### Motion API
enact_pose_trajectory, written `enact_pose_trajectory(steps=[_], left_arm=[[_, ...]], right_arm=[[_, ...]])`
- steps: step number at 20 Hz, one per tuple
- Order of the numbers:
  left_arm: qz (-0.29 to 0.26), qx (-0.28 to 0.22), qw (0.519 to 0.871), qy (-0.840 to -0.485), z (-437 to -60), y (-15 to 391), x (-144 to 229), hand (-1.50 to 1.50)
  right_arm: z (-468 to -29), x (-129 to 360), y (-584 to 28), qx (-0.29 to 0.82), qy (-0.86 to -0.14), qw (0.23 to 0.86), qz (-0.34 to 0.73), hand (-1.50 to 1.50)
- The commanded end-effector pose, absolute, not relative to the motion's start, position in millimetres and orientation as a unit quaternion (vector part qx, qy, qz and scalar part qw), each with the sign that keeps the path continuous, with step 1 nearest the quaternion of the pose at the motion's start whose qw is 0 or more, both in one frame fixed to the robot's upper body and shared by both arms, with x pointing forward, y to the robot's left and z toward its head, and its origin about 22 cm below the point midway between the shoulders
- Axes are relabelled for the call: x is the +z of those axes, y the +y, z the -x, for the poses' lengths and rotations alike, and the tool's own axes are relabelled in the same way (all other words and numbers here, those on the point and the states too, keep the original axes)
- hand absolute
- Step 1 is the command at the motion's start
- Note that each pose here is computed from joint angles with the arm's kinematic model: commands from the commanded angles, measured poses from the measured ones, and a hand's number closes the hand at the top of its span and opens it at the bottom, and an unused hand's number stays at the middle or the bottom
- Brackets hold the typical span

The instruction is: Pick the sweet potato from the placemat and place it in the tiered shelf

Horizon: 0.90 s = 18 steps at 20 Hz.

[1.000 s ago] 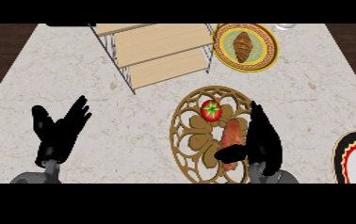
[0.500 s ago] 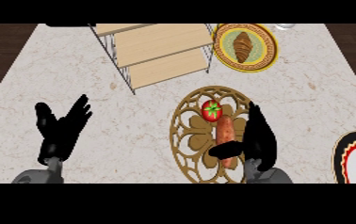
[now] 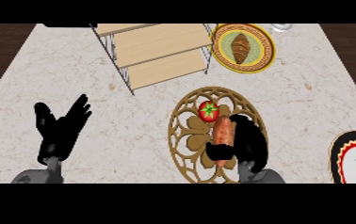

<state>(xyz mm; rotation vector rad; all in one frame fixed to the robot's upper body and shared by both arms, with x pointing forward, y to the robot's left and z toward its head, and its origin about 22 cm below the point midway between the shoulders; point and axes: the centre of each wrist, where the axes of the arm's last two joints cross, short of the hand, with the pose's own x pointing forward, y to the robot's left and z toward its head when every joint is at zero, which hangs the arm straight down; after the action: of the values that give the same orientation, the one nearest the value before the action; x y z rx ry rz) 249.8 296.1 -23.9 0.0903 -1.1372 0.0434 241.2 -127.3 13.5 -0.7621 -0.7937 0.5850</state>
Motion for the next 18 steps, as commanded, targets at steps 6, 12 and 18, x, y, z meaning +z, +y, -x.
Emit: enact_pose_trajectory(steps=[6,12,18], left_arm=[[-0.038,0.028,0.850,-0.524,-250.6,303.0,-32.8,0.00],[-0.020,-0.012,0.843,-0.537,-258.3,272.4,-23.0,0.00],[-0.045,0.012,0.847,-0.529,-250.2,291.3,-26.3,0.00]], right_arm=[[-232.1,47.1,-82.9,0.258,-0.459,0.771,0.359,1.50],[-207.0,74.5,-9.7,0.512,-0.586,0.599,0.188,1.50],[-182.6,144.0,7.8,0.467,-0.694,0.524,0.159,1.50]])
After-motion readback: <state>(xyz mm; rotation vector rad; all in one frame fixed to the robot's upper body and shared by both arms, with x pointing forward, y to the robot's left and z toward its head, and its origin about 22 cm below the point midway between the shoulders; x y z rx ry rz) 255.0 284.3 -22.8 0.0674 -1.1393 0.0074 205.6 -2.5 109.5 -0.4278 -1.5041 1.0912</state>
